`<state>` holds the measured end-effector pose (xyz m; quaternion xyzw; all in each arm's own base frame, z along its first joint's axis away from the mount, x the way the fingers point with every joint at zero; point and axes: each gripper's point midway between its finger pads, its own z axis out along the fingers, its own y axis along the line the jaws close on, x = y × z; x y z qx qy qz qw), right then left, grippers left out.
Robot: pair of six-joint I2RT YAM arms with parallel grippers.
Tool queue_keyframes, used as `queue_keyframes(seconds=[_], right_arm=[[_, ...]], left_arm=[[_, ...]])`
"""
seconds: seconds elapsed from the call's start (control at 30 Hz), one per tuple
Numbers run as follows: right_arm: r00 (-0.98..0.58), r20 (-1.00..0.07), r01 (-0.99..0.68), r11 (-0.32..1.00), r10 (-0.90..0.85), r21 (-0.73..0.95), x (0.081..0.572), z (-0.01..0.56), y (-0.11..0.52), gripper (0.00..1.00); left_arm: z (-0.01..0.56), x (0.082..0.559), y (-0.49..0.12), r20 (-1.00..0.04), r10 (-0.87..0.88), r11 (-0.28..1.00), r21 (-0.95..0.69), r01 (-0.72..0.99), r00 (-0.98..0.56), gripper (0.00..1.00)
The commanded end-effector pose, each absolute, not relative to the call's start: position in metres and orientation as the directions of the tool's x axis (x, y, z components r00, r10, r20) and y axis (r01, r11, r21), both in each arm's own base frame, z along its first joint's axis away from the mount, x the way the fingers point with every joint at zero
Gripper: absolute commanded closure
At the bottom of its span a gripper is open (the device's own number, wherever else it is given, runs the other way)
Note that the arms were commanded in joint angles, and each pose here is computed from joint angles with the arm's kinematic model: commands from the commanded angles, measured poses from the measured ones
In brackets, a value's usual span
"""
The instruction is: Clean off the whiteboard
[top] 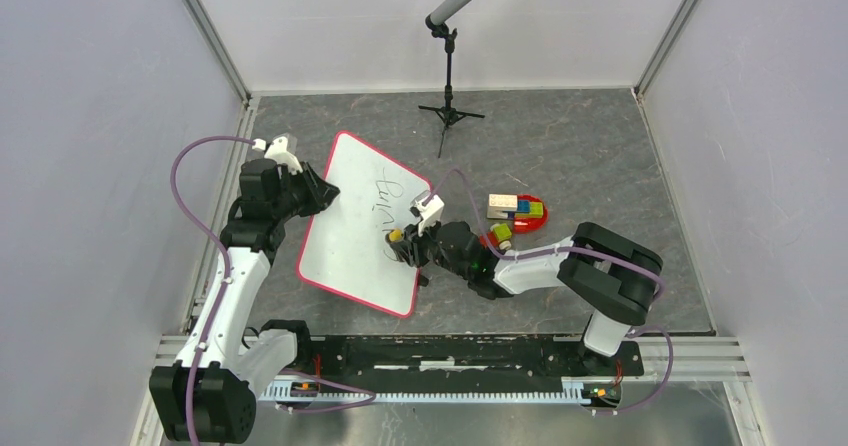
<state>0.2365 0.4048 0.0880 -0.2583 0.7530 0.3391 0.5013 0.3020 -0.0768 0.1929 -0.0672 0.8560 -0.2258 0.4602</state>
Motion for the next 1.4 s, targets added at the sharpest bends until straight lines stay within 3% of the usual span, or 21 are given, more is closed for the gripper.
queue_keyframes(seconds=[0.0,0.37,0.53,0.77,0.9,1.1,1.37], right_arm=[[-0.467,-0.82,-0.736,0.66,-0.331,0.152,0.201,0.004,0.372,0.81],[-0.191,-0.936,-0.907,0.417,-0.295,0.054,0.14,0.116,0.477,0.81],[-0.203,-0.936,-0.867,0.497,-0.286,0.036,0.157,0.106,0.461,0.8],[-0.453,-0.857,-0.706,0.686,-0.246,0.177,0.192,0.021,0.38,0.83],[-0.514,-0.821,-0.655,0.732,-0.25,0.188,0.2,-0.008,0.353,0.83],[-0.471,-0.852,-0.662,0.73,-0.23,0.169,0.213,0.016,0.366,0.83],[-0.252,-0.94,-0.836,0.54,-0.23,0.092,0.178,0.113,0.463,0.82]], left_arm=[[0.184,0.294,-0.086,-0.716,-0.327,0.874,-0.477,0.091,-0.617,0.98],[0.183,0.296,-0.085,-0.717,-0.328,0.878,-0.472,0.082,-0.615,0.98],[0.183,0.296,-0.085,-0.714,-0.329,0.876,-0.475,0.082,-0.617,0.98],[0.185,0.295,-0.087,-0.714,-0.329,0.872,-0.481,0.091,-0.618,0.98],[0.186,0.295,-0.087,-0.715,-0.328,0.872,-0.481,0.094,-0.617,0.98],[0.183,0.295,-0.088,-0.71,-0.328,0.871,-0.483,0.093,-0.624,0.98],[0.183,0.295,-0.088,-0.707,-0.329,0.87,-0.485,0.091,-0.626,0.98]])
